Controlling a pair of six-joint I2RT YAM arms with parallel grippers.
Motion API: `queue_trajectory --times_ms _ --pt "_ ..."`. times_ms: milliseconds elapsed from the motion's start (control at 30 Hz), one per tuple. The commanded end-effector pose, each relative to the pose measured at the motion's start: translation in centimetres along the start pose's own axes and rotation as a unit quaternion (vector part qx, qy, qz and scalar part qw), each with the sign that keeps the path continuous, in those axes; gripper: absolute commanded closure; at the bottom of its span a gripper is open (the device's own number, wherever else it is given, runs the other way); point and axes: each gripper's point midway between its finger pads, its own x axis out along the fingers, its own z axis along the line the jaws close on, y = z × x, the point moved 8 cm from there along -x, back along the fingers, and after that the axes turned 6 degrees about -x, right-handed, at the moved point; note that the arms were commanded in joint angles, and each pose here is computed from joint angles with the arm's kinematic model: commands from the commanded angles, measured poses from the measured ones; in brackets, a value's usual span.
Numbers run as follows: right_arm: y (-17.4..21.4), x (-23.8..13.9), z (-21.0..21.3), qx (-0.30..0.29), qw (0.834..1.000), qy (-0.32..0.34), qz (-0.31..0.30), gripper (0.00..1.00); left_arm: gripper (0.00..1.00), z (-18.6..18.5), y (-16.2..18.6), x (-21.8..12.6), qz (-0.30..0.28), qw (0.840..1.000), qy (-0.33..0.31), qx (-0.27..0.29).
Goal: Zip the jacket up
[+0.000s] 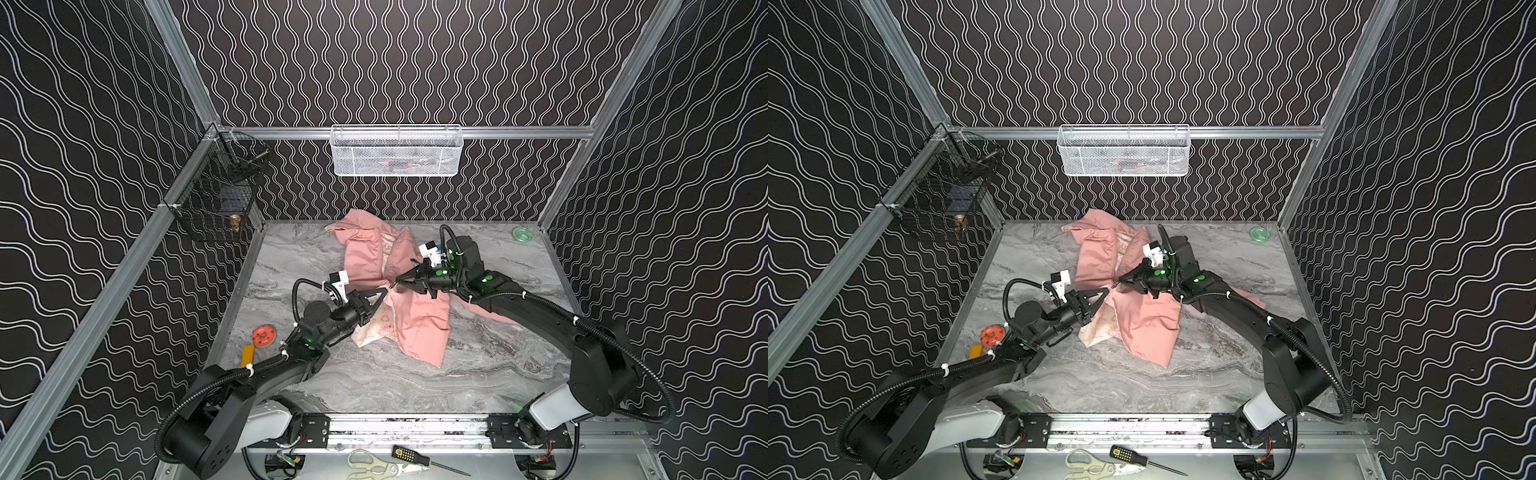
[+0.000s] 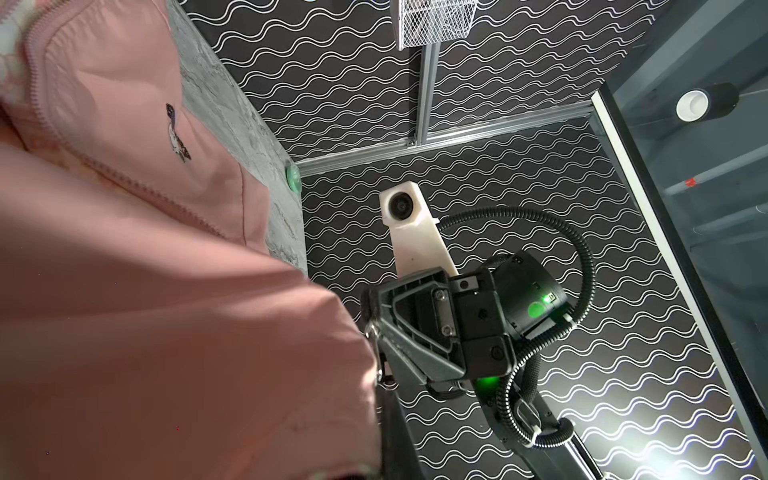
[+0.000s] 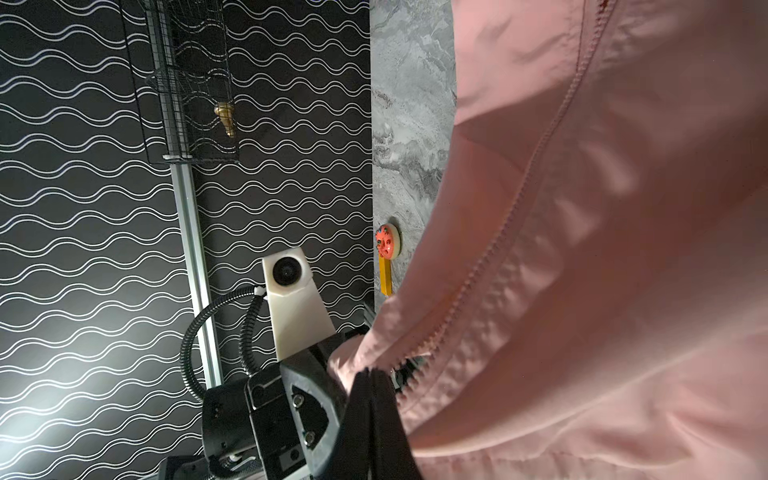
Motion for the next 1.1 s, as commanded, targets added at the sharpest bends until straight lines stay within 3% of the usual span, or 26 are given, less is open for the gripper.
queue_trajectory --times_ms 0,67,100,133,167,267,367,467,600,800,1000,1067 --pt "-0.4 -0.2 0.4 -0.01 1.0 -0.007 -0.012 1.0 1.0 -0.7 0.1 0.1 0.006 1.0 0.021 0.001" --pt "-0.6 -0.1 0.3 -0.014 1.0 -0.017 0.006 1.0 1.0 -0.7 -0.1 0.3 0.004 1.0 0.019 0.002" --pt "-0.9 -0.3 -0.1 -0.013 1.0 -0.012 0.015 0.93 1.0 -0.6 -0.1 0.4 0.002 1.0 0.017 0.002" --pt "-1.5 -1.1 -0.6 -0.013 1.0 0.003 0.012 0.76 1.0 -0.6 -0.2 0.5 0.0 1.0 0.014 0.003" --pt "-2.1 -2.2 -1.5 -0.006 0.999 0.033 0.003 0.66 1.0 -0.6 -0.3 0.5 -0.004 1.0 0.01 0.003" --pt "-4.4 -7.6 -5.5 0.026 0.984 0.165 -0.063 0.41 1.0 -0.5 -0.7 0.7 -0.015 1.0 -0.01 0.014" --pt "-5.8 -13.1 -9.6 0.074 0.944 0.303 -0.104 0.29 1.0 -0.4 -0.8 1.0 -0.011 0.998 -0.048 0.031" --pt "-6.4 -17.4 -13.5 0.124 0.885 0.432 -0.118 0.25 1.0 -0.2 -0.9 0.9 -0.01 0.994 -0.095 0.044" --pt "-6.7 -20.1 -17.6 0.144 0.825 0.536 -0.11 0.22 1.0 0.2 -1.1 0.7 -0.012 0.99 -0.13 0.055" --pt "-7.4 -21.2 -22.3 0.19 0.835 0.506 -0.105 0.25 1.0 0.3 -1.5 0.8 -0.008 0.988 -0.14 0.06" --pt "-8.1 -22.1 -24.4 0.185 0.821 0.529 -0.111 0.25 1.0 -0.1 -2.6 0.7 -0.012 0.988 -0.141 0.062" --pt "-8.1 -21.6 -25.3 0.188 0.825 0.524 -0.096 0.25 1.0 -0.3 -3.0 0.5 -0.016 0.988 -0.14 0.062"
